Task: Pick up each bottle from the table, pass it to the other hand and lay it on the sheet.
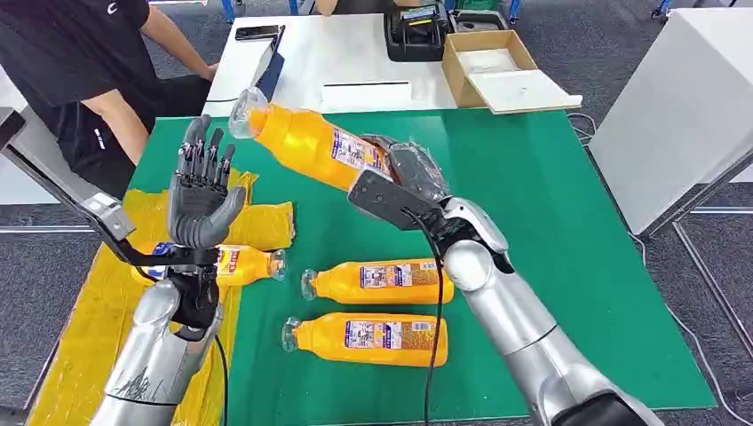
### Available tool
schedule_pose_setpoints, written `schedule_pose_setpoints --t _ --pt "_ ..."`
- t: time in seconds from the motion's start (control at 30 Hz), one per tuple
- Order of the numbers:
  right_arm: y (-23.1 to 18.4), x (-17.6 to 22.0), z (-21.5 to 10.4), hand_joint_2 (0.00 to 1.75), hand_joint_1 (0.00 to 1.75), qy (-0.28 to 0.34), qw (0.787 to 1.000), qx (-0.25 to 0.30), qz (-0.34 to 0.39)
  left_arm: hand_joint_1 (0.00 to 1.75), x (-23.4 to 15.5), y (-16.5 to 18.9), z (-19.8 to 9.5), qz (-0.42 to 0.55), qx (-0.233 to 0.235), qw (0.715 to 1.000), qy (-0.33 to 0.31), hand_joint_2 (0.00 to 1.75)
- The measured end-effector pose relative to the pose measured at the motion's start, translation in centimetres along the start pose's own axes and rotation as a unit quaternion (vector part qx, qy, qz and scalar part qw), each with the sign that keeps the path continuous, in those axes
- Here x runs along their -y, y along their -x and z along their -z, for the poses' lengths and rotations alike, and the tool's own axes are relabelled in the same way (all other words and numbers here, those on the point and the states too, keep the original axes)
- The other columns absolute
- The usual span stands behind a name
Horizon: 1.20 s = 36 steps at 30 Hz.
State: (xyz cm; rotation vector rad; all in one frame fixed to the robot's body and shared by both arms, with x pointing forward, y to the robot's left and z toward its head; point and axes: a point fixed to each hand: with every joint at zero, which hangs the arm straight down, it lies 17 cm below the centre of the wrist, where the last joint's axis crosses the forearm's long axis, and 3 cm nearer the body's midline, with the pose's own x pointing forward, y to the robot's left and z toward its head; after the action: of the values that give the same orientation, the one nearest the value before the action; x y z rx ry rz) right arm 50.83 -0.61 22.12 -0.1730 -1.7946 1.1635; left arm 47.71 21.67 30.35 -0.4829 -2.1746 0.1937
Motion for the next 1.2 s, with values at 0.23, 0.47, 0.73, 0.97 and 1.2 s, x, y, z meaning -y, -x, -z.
schedule_pose_setpoints --t 0.23,0.47,0.73,0.97,1.2 --pt "-1.1 -2.2 -0.6 1.75 1.75 -0.009 1.0 0.006 0.004 0.0 1.1 0.6 0.5 -0.012 -0.008 1.0 0.008 1.75" --pt "-1.2 -2.1 -0.6 1.75 1.75 -0.004 1.0 0.006 0.002 0.0 2.9 1.4 0.5 -0.024 -0.017 0.999 0.023 1.75" --pt "-1.1 0.9 0.2 1.75 1.75 0.019 1.0 0.007 0.0 0.0 4.4 1.6 0.6 -0.041 -0.02 0.998 0.033 1.75" --pt "-1.5 1.9 1.8 1.75 1.75 0.014 1.0 0.008 0.003 0.0 5.4 1.8 0.6 -0.052 -0.023 0.998 0.036 1.75" --pt "-1.9 1.6 2.8 1.75 1.75 0.007 1.0 0.006 0.008 0.0 5.7 1.9 0.7 -0.054 -0.025 0.998 0.034 1.75"
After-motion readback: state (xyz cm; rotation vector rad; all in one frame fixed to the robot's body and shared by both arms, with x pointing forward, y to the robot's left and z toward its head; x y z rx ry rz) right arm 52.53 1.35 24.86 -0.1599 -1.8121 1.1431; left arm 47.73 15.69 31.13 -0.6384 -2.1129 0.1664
